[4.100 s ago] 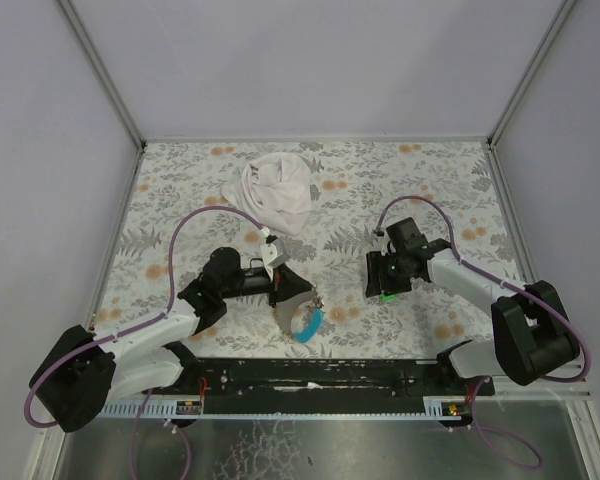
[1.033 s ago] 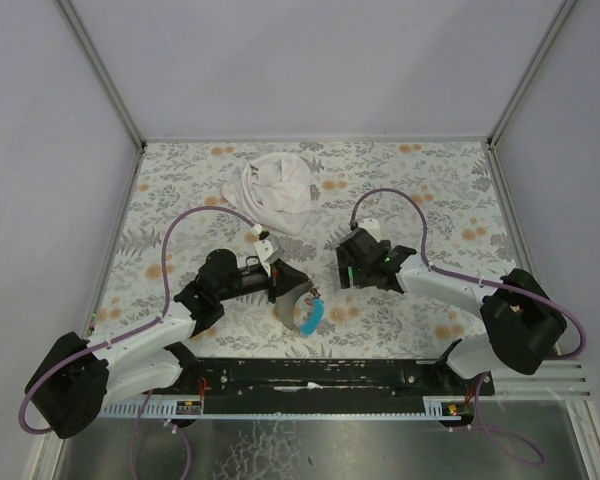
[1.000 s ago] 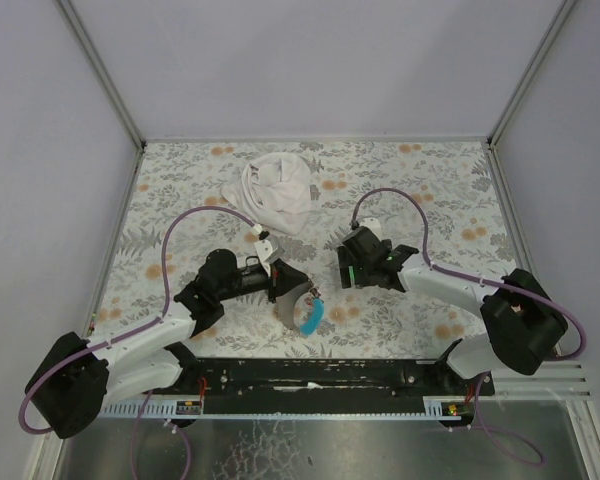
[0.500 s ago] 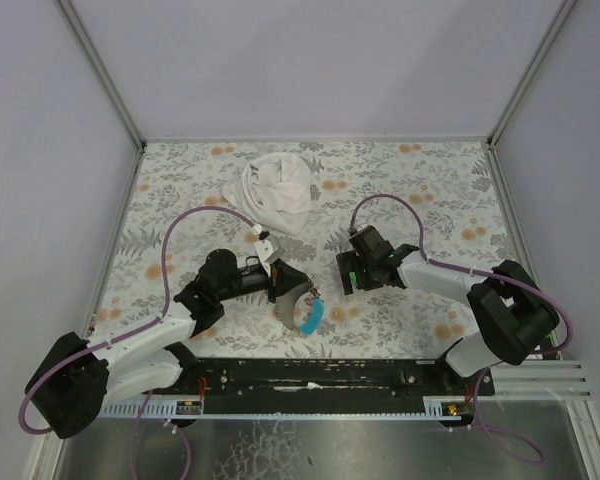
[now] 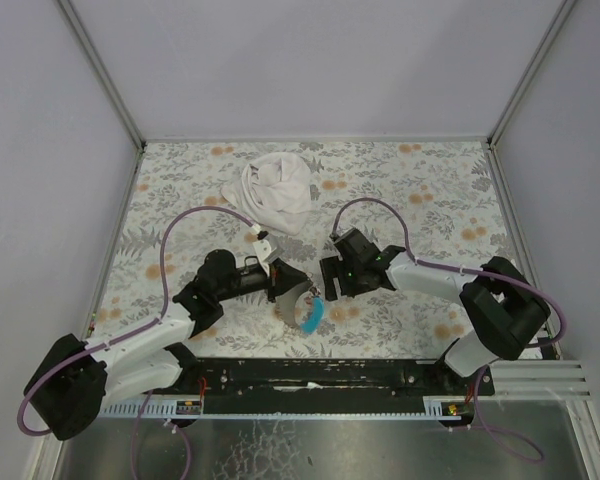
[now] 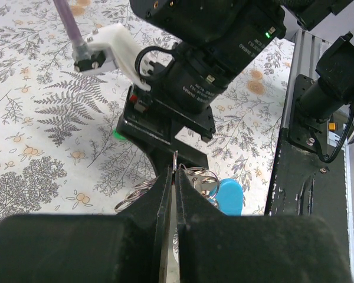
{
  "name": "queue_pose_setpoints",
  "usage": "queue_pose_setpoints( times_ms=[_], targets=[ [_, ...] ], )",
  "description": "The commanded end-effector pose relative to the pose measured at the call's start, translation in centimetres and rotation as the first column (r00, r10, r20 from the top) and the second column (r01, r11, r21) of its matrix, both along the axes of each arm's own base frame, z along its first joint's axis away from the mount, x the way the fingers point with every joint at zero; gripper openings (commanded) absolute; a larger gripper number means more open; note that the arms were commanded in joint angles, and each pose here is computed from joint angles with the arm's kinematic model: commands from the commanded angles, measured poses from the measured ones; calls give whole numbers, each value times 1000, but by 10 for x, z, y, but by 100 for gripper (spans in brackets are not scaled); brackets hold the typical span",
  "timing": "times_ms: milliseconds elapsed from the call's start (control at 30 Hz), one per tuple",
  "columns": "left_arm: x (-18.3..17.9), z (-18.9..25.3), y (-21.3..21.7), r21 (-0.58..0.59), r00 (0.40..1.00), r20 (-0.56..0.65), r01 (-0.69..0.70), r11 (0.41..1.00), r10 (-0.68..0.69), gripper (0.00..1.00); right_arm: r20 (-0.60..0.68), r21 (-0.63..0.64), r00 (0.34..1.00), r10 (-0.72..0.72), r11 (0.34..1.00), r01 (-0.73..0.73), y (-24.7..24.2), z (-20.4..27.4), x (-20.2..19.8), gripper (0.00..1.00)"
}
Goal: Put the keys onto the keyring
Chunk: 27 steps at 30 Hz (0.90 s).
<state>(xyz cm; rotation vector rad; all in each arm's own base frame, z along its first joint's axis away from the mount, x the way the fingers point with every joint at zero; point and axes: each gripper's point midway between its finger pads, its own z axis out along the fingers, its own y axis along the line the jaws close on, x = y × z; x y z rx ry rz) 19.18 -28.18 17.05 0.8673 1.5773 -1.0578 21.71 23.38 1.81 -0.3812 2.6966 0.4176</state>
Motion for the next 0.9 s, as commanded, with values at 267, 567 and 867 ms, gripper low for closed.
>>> queue_pose_setpoints(
  times_ms=[267, 567, 867],
  targets=[
    [0, 15, 4, -48, 998, 55, -23, 999, 26, 0, 108, -76, 993, 51, 996, -43, 3, 47, 38, 76],
    [1, 16, 5, -49, 998, 57, -32, 998, 35, 0, 85, -30, 989, 125, 992, -123, 34, 32, 67, 70],
    [1, 15, 5, -47, 998, 55, -34, 998, 37, 0, 33, -53, 998, 52, 997, -50, 25, 4, 76, 70]
  ],
)
